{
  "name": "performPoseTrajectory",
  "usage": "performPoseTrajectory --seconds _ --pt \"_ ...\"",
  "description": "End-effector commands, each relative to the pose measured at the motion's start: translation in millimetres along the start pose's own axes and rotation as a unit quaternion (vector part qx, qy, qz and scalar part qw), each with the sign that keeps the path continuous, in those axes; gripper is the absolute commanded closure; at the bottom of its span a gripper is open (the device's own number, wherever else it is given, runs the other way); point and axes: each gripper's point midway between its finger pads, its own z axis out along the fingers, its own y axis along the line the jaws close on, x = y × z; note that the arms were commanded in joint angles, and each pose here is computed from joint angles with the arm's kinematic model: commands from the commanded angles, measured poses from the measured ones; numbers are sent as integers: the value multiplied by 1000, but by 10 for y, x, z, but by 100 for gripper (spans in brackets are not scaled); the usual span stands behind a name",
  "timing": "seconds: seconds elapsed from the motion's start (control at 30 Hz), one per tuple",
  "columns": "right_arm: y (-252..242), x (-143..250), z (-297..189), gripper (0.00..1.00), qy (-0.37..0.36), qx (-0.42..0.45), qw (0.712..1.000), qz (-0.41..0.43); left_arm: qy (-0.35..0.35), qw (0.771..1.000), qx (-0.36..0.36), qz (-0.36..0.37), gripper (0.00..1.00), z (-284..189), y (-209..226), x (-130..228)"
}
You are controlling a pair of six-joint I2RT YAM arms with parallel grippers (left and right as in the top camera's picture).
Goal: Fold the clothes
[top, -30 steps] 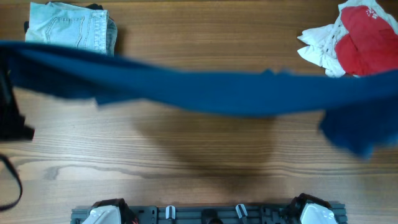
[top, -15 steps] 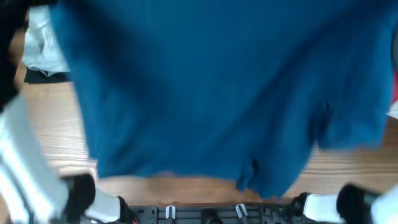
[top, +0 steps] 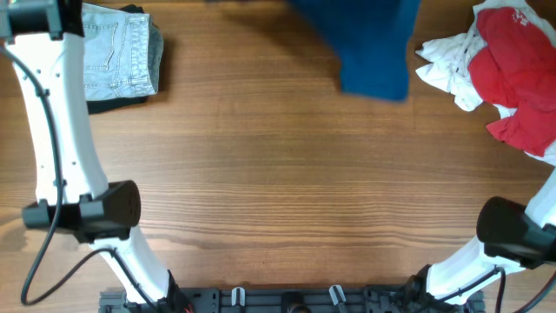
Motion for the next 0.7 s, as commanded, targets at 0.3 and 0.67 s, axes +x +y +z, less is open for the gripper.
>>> performPoseTrajectory --seconds 0.3,0.67 --pt "-159 662 -392 96 173 56 983 -6 213 975 -68 16 96 -883 343 607" --pt "-91 1695 -455 96 342 0 938 51 459 883 -74 -67 96 -1287 401 1878"
